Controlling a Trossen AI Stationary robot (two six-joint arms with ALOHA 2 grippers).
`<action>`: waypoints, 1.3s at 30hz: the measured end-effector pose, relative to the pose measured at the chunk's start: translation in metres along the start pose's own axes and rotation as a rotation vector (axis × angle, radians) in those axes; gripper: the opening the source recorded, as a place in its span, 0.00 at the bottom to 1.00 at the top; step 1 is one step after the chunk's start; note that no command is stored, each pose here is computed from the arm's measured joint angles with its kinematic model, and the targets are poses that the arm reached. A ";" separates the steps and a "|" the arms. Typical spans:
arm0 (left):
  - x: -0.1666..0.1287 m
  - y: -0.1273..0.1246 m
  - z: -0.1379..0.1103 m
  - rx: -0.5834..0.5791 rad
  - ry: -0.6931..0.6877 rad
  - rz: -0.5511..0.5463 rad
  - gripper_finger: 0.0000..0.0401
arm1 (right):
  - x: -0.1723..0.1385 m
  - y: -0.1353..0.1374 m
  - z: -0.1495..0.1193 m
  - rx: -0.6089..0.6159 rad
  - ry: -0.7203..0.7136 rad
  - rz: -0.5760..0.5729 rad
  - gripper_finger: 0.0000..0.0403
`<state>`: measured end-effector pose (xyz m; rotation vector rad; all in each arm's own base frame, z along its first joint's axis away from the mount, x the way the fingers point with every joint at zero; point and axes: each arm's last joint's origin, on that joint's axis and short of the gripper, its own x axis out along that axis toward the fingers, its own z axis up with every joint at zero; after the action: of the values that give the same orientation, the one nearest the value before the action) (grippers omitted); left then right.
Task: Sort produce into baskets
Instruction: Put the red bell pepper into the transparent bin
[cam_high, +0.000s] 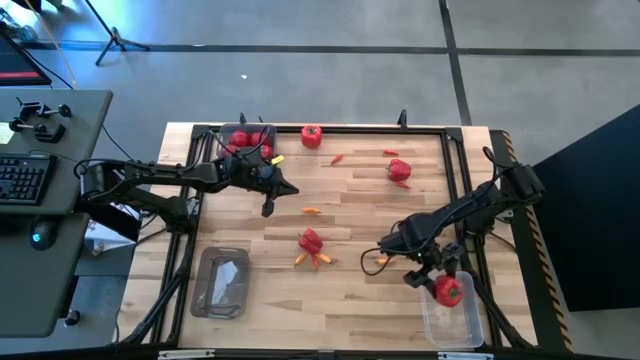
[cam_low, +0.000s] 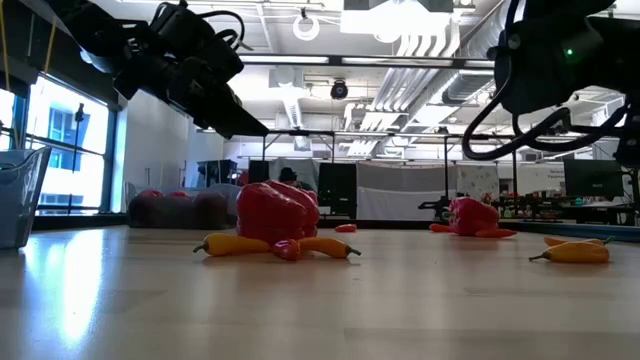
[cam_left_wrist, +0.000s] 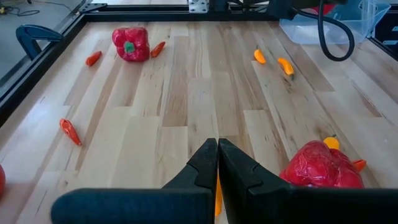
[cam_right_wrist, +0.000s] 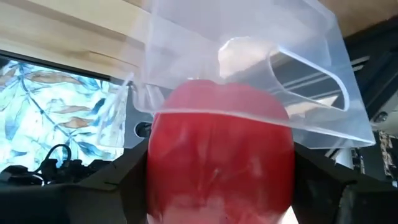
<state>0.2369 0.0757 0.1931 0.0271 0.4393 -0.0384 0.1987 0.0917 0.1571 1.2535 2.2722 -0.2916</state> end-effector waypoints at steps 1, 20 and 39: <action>0.000 0.000 0.000 0.003 0.000 0.000 0.00 | 0.000 0.001 0.000 0.002 -0.004 0.004 0.67; 0.000 0.000 -0.001 0.005 0.006 -0.001 0.00 | 0.007 0.006 -0.001 -0.012 -0.051 -0.012 0.76; 0.000 0.000 -0.001 0.007 0.006 -0.001 0.00 | 0.006 0.006 0.004 -0.083 -0.219 -0.072 0.81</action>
<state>0.2367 0.0756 0.1926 0.0338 0.4453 -0.0407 0.2025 0.0975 0.1506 1.0459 2.1219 -0.3402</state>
